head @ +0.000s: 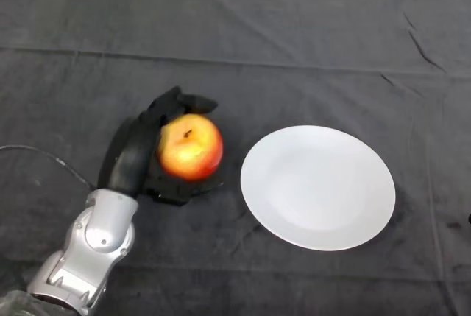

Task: Move the apple to the plate

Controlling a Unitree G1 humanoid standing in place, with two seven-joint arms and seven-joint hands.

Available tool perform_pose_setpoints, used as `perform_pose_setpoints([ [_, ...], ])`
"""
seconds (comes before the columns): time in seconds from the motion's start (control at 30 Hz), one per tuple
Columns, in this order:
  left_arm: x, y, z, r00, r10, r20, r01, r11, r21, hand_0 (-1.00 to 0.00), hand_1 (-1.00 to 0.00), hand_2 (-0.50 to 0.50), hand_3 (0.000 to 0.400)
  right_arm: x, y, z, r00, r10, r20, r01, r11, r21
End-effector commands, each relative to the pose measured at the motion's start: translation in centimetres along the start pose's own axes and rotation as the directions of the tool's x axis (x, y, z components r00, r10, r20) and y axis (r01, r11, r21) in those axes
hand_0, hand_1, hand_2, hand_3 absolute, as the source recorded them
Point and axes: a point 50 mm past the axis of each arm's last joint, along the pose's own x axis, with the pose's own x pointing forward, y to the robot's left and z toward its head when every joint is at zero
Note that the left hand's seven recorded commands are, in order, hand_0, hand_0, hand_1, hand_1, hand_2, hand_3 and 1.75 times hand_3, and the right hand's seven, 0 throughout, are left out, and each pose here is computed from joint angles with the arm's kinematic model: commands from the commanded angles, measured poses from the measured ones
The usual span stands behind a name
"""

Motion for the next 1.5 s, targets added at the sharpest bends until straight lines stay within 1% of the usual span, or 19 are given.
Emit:
perform_pose_setpoints([
  [0.03,-0.1,-0.1,0.6,1.000,-0.014,0.028,0.013,0.999,0.031,-1.00,-1.00,0.00,0.400,-5.03,-1.72,-5.40,0.9555,-0.041,-0.292,0.022,0.9975,-0.068],
  [0.37,0.2,-1.5,2.2,0.995,-0.047,0.085,0.044,0.998,0.035,-1.00,-1.00,0.00,0.400,-5.02,-1.72,-5.41,0.9555,-0.041,-0.292,0.022,0.9975,-0.068],
  [0.57,0.2,-1.7,2.3,0.992,-0.074,0.099,0.071,0.997,0.038,-1.00,-1.00,0.00,0.400,-5.02,-1.72,-5.41,0.9555,-0.041,-0.292,0.022,0.9975,-0.068],
  [0.9,0.2,-1.7,2.2,0.990,-0.094,0.101,0.090,0.995,0.042,-1.00,-1.00,0.00,0.400,-5.02,-1.73,-5.41,0.9555,-0.041,-0.292,0.022,0.9974,-0.068],
  [0.93,0.3,-2.0,2.4,0.990,-0.096,0.102,0.092,0.995,0.042,-1.00,-1.00,0.00,0.400,-5.02,-1.73,-5.41,0.9555,-0.041,-0.292,0.022,0.9974,-0.068],
  [1.0,1.0,-4.0,3.3,0.988,-0.107,0.107,0.103,0.994,0.041,-1.00,-1.00,0.00,0.400,-5.02,-1.73,-5.41,0.9555,-0.041,-0.292,0.022,0.9974,-0.068],
  [1.1,1.6,-5.8,4.2,0.984,-0.135,0.120,0.131,0.991,0.040,-1.00,-1.00,0.00,0.400,-5.02,-1.73,-5.41,0.9555,-0.041,-0.292,0.022,0.9974,-0.068],
  [1.5,2.9,-7.2,4.4,0.962,-0.227,0.153,0.221,0.974,0.057,-1.00,-1.00,0.00,0.400,-5.03,-1.72,-5.40,0.9555,-0.041,-0.292,0.022,0.9974,-0.068],
])
